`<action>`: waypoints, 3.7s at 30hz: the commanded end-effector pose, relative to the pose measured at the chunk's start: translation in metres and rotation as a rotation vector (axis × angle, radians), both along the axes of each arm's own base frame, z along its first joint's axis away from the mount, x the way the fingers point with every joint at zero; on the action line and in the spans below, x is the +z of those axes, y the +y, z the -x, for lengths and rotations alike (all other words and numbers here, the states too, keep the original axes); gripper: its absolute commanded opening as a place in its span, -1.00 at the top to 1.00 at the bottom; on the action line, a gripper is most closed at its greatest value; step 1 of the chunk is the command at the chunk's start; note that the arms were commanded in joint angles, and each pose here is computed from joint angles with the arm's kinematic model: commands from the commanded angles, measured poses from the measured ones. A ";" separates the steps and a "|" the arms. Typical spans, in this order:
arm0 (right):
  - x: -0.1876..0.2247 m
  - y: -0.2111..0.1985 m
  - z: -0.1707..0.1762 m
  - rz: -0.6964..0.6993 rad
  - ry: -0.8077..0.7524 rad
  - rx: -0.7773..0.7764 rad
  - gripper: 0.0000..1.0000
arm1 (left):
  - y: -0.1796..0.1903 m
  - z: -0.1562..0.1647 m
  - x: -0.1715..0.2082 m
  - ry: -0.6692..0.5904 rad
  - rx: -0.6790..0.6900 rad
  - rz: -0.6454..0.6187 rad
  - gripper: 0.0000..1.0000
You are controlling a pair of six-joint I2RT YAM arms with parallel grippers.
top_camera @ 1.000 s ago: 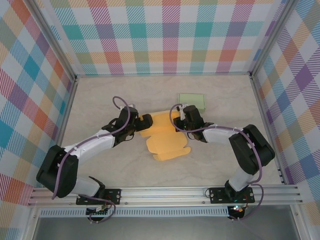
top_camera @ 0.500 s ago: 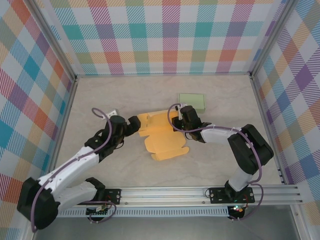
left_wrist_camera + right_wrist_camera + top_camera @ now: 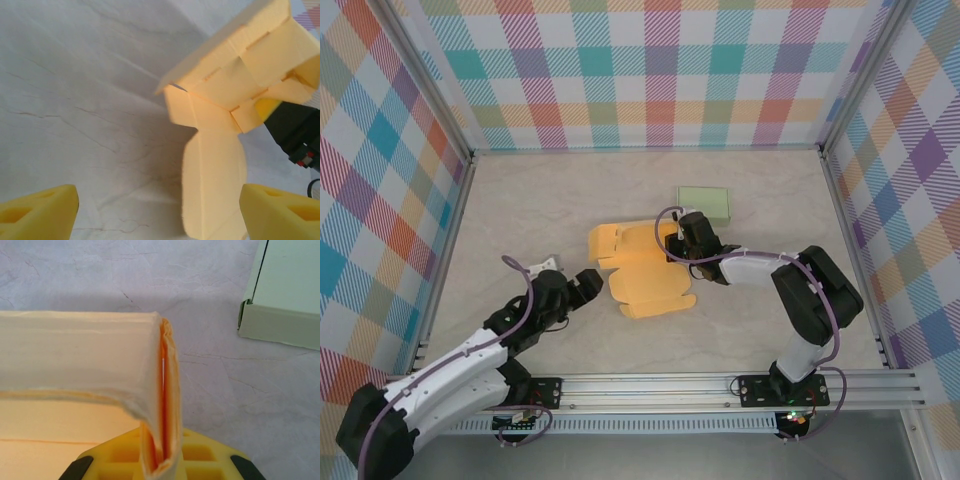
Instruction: Fold the paper box
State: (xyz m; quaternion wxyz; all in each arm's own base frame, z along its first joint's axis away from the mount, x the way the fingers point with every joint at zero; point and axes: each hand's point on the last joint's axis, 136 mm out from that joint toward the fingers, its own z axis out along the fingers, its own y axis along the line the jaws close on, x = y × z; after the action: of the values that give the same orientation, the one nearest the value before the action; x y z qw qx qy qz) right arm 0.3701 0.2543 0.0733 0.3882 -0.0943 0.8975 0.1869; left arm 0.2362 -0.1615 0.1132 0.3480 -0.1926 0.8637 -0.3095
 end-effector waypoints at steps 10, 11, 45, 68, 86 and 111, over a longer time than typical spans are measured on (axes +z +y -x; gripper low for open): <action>0.005 0.008 0.000 -0.021 -0.017 -0.005 1.00 | -0.035 -0.045 0.023 -0.179 -0.023 -0.129 -0.43; 0.006 0.009 0.001 -0.020 -0.018 -0.001 1.00 | -0.036 -0.047 0.022 -0.174 -0.024 -0.143 -0.43; -0.001 0.029 0.011 0.012 -0.009 0.049 1.00 | -0.088 -0.079 0.023 -0.159 -0.109 -0.090 -0.19; -0.004 0.026 0.008 0.053 -0.027 -0.006 1.00 | -0.074 -0.047 0.053 -0.198 -0.213 -0.109 -0.20; -0.007 0.027 0.013 0.056 -0.020 0.015 1.00 | 0.077 -0.026 0.138 -0.334 0.175 -0.349 -0.11; -0.007 0.036 0.012 0.057 -0.016 0.030 1.00 | 0.098 -0.108 0.022 -0.110 0.240 -0.413 -0.01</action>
State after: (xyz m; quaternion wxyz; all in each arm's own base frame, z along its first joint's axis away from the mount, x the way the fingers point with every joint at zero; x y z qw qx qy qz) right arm 0.3532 0.2808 0.0619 0.3836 -0.1138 0.9019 0.1628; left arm 0.3300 -0.0626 0.1312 0.4417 -0.2075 0.8685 -0.0867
